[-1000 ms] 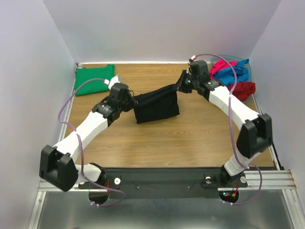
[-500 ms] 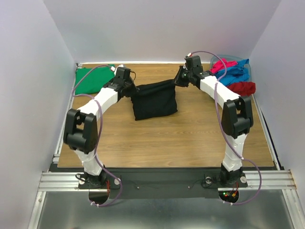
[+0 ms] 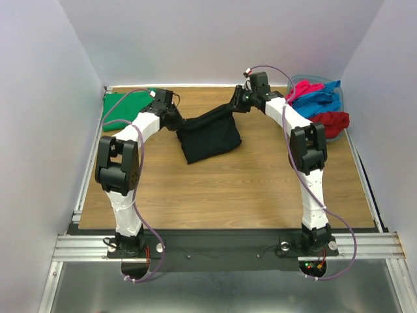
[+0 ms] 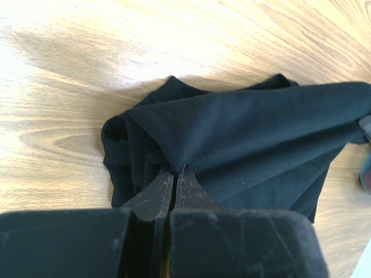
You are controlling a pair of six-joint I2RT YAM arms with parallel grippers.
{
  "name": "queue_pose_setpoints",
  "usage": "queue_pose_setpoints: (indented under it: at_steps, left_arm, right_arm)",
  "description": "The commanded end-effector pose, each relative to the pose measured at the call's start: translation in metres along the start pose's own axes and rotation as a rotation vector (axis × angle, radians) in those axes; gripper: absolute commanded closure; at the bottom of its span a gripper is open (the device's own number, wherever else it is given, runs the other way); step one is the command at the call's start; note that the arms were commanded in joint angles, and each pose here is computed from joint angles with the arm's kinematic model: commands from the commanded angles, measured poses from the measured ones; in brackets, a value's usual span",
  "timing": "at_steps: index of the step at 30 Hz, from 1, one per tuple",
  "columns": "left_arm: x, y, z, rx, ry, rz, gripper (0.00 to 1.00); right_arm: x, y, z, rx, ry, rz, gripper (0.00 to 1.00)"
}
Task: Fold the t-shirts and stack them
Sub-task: Fold the tshirt
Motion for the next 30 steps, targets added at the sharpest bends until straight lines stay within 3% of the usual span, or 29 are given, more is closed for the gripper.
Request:
queue_pose_setpoints:
  at_steps: [1, 2, 3, 4, 10, 16, 24, 30]
  left_arm:
    - [-0.018, -0.016, -0.029, 0.052, -0.045, 0.04, 0.73]
    - [-0.018, -0.016, -0.033, 0.055, -0.045, 0.045, 0.61]
    - [-0.014, -0.013, -0.035, 0.05, -0.037, 0.043, 0.23]
    - [-0.013, -0.012, -0.038, 0.051, -0.04, 0.043, 0.02]
    - [0.005, -0.008, -0.063, 0.106, -0.051, 0.036, 0.02]
    - [0.018, -0.038, -0.059, 0.187, -0.014, 0.109, 0.02]
    - [0.016, -0.054, -0.022, 0.215, 0.044, 0.124, 0.02]
    - [0.002, -0.048, 0.018, 0.115, 0.035, 0.12, 0.02]
  right_arm:
    - [-0.033, 0.011, -0.017, -0.075, -0.085, -0.085, 0.54]
    - [-0.033, 0.013, -0.02, -0.077, -0.086, -0.089, 0.44]
    - [-0.032, 0.013, -0.023, -0.071, -0.085, -0.085, 0.33]
    - [-0.035, 0.021, -0.033, -0.08, -0.096, -0.091, 0.01]
    - [-0.009, 0.029, -0.069, -0.11, -0.031, -0.074, 0.0]
    - [0.039, 0.043, -0.098, -0.234, 0.09, -0.083, 0.0]
    - [0.083, 0.036, -0.088, -0.378, 0.237, -0.039, 0.0]
    - [0.1, 0.006, -0.039, -0.366, 0.319, -0.014, 0.0]
Point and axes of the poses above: each gripper's point midway between its finger pads, its own z axis out along the fingers, its own y axis along the line the jaws close on, x = y × z, the point moved 8 cm from there along -z, back along the fingers, and after that the axes turned 2 degrees about -z, right-handed, at the moved point
